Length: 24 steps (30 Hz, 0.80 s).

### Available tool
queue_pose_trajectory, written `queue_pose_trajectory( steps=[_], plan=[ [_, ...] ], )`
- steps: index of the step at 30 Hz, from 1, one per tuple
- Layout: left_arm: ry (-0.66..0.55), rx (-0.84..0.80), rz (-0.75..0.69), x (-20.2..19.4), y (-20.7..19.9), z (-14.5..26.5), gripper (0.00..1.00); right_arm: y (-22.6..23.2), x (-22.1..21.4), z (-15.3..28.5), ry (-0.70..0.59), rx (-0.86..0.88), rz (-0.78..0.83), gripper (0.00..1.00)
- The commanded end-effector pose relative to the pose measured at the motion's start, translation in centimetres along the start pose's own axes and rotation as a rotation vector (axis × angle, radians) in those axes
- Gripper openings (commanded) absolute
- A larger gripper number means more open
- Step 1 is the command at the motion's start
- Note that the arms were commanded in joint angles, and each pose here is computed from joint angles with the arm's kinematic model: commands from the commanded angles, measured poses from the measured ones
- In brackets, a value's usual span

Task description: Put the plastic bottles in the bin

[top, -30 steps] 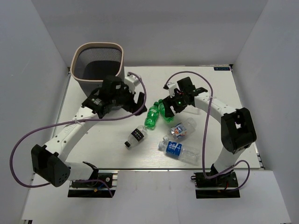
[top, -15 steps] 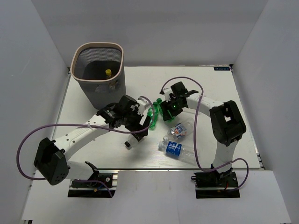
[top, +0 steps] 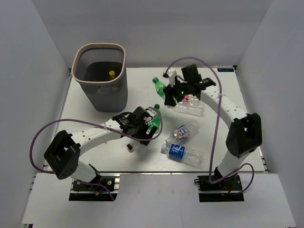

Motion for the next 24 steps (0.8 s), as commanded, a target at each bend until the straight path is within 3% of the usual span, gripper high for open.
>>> queue_pose_trajectory(
  steps=[1,5,13,19,24],
  plan=[
    [-0.033,0.093,0.025,0.2,0.7,-0.3,1.0,1.8,7.1,5.9,-0.209,0.043,0.174,0.0],
    [-0.038,0.161,0.047,-0.2,1.4,-0.6,1.0,3.9,13.4,9.6,-0.403,0.103,0.267,0.0],
    [-0.043,0.207,0.071,-0.7,1.7,-0.6,1.0,6.4,25.1,11.6,-0.795,0.114,0.47,0.07],
    [-0.041,0.222,0.104,-1.6,1.7,-0.6,1.0,8.7,32.0,10.8,-1.064,0.109,0.544,0.1],
    [-0.061,0.217,0.128,-1.8,1.7,-0.2,1.0,11.0,34.0,7.3,-1.162,0.173,0.532,0.14]
  ],
)
Point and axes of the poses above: each gripper's point midway between its finger pads, its own z axis back along the fingers, its own y axis along the line the jaws close on, x = y × z, the point moved 4 cm from there along z, back along the fingers
